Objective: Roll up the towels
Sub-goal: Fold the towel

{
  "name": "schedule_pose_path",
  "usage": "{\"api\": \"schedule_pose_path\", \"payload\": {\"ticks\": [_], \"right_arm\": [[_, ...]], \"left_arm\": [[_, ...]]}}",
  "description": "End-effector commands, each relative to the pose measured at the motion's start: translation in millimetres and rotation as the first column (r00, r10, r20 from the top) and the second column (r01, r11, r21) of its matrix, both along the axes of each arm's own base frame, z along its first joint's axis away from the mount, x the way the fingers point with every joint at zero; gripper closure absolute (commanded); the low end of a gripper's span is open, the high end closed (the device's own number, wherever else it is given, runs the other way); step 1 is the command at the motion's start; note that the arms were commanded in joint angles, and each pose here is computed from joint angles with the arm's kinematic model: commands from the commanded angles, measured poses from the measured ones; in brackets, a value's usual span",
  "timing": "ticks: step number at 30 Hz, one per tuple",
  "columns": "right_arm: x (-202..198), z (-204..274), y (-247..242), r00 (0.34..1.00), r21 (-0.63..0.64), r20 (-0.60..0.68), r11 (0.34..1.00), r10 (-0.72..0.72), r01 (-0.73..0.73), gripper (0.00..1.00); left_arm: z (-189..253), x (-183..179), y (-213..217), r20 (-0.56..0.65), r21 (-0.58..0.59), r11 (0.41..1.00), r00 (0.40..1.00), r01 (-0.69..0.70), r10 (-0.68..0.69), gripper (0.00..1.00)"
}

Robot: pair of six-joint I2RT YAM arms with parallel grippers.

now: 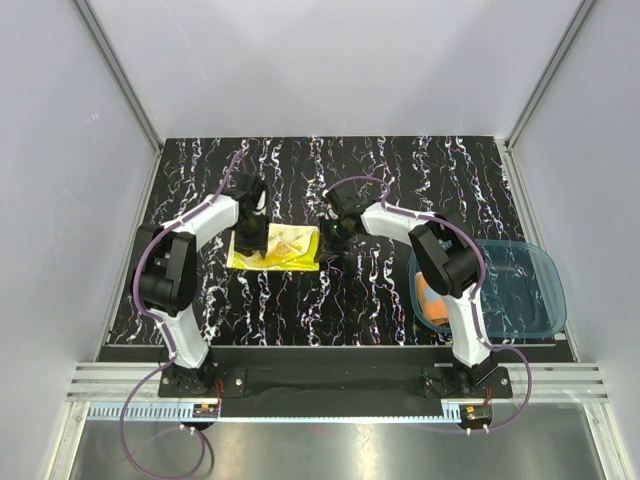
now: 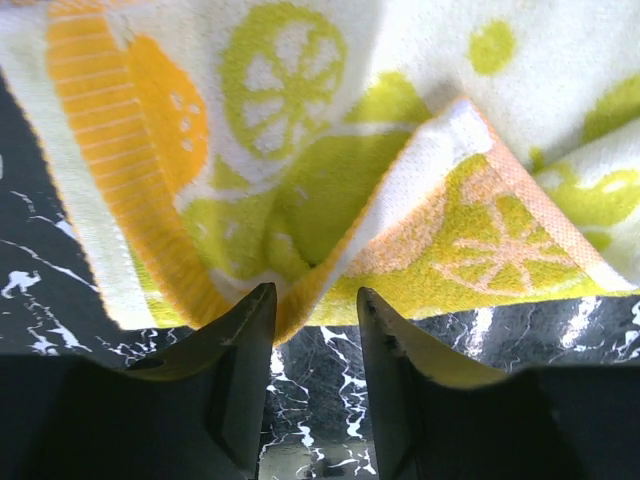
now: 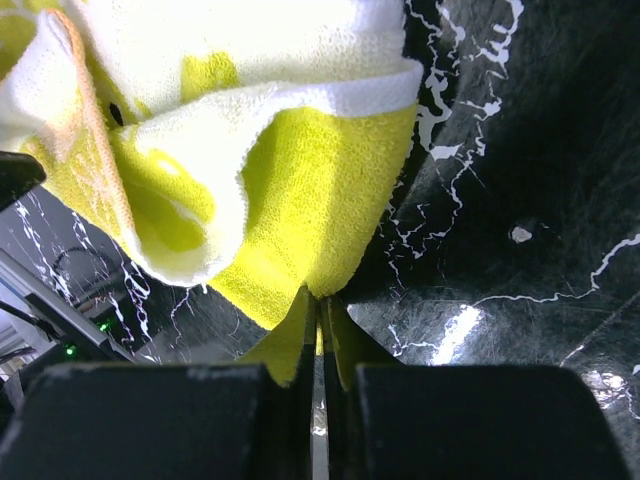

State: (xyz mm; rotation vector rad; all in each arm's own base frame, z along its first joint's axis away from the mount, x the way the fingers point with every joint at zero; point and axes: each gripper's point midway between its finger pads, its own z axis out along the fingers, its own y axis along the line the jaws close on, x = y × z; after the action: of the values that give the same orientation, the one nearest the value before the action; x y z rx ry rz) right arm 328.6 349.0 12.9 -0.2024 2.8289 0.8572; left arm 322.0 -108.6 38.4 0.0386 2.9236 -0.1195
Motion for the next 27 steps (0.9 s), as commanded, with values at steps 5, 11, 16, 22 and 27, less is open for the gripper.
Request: {"api": "schedule_pose_path", "payload": {"ticks": [5,11,16,22,27], "right_arm": [[-12,-21,-29,1.000,-0.129,-0.029,0.992,0.006,-0.009,1.00],[-11,-22,-28,0.999,-0.130,-0.034,0.991,0.008,-0.012,1.00],[-13,-28,-31,0.999,-0.142,-0.044,0.990,0.009,-0.015,1.00],[-18,-36,-35,0.998,-0.157,-0.062,0.987,0.015,-0.025,1.00],[-22,-37,-38,0.997,-0.171,-0.072,0.985,0.025,-0.037,1.00]], "left_arm": [[17,20,14,0.088,0.077,0.997,0.996,-0.023,0.016,0.56],[8,17,9,0.064,0.054,0.998,0.998,-0.011,0.008,0.84],[16,13,8,0.074,0.037,0.998,0.996,-0.046,0.043,1.00],[47,12,30,0.193,0.055,0.977,0.962,-0.205,0.191,1.00],[56,9,51,0.246,0.034,0.942,0.917,-0.333,0.315,1.00]]}}
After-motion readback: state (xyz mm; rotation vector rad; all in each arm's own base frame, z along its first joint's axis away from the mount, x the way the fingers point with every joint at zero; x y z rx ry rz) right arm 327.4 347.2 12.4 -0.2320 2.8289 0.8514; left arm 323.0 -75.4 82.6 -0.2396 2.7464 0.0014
